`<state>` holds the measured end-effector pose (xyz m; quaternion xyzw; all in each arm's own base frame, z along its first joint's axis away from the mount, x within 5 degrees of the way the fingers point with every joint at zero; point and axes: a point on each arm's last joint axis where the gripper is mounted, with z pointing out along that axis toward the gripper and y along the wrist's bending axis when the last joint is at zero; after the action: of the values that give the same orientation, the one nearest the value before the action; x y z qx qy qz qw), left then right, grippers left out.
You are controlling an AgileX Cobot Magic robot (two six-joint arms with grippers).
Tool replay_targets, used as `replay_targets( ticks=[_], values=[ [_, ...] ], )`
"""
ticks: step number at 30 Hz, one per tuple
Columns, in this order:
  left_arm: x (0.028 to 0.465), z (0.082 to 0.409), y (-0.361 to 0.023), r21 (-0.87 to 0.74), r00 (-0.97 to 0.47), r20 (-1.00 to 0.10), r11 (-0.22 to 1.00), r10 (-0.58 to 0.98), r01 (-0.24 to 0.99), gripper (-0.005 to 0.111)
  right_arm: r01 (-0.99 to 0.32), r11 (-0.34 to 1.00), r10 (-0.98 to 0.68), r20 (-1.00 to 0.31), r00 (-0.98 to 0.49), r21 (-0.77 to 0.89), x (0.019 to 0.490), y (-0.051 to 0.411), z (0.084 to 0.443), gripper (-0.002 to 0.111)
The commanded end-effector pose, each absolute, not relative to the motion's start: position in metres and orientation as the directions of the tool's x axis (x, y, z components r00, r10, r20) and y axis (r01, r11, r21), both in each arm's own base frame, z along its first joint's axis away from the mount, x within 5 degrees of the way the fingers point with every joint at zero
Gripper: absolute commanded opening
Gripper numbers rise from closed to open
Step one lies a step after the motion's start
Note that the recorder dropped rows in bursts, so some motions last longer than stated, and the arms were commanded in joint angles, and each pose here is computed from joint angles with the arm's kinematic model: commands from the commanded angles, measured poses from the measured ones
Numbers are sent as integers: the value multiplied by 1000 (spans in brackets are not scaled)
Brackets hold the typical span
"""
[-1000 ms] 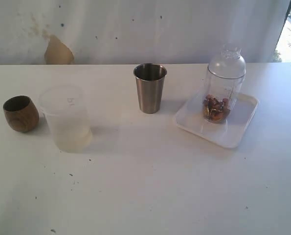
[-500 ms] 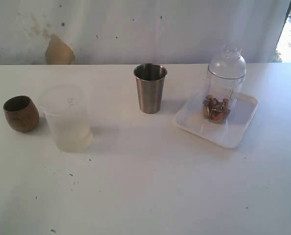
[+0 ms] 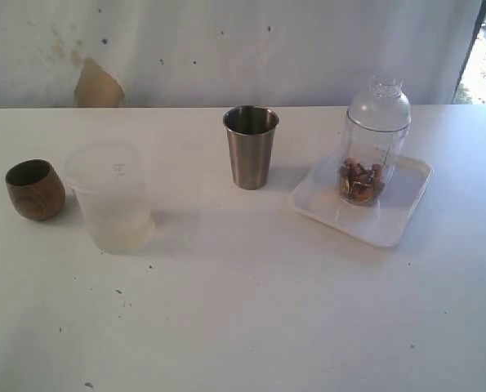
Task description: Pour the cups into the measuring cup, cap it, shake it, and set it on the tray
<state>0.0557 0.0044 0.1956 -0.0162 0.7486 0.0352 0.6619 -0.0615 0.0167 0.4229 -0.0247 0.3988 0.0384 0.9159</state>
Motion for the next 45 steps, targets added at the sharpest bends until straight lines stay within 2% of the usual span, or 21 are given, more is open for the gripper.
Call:
replay_targets(
  ticks=[1,5,15,21,27,32,35,38,39,42,45],
  values=[
    [56,195,4,30,-117,-993,997,22,-72,0,19,996,52,-742,668,87,-40,1,403,0],
    [56,195,4,30,-117,-993,997,22,-72,0,11,995,71,-786,615,99,-24,1,386,0],
    [56,195,4,30,-117,-993,997,22,-72,0,-2,997,66,-828,557,78,-12,2,371,0],
    [56,195,4,30,-117,-993,997,22,-72,0,50,998,10,-887,461,38,6,0,346,0],
    [56,195,4,30,-117,-993,997,22,-72,0,48,999,-8,-890,456,15,26,-1,310,0],
    [56,195,4,30,-117,-993,997,22,-72,0,97,990,-126,-937,326,-99,42,-2,272,0],
    [56,195,4,30,-117,-993,997,22,-72,0,108,966,-250,-955,160,-235,53,-3,233,0],
    [56,195,4,30,-117,-993,997,22,-72,0,92,963,-261,-962,76,-254,56,-4,214,0],
    [56,195,4,30,-117,-993,997,22,-72,0,79,961,-265,-964,-3,-264,56,-5,207,0],
    [56,195,4,30,-117,-993,997,22,-72,0,69,962,-260,-964,-56,-264,56,-5,202,0],
    [56,195,4,30,-117,-993,997,22,-72,0,47,965,-248,-953,-173,-259,55,-6,191,0]
  ],
)
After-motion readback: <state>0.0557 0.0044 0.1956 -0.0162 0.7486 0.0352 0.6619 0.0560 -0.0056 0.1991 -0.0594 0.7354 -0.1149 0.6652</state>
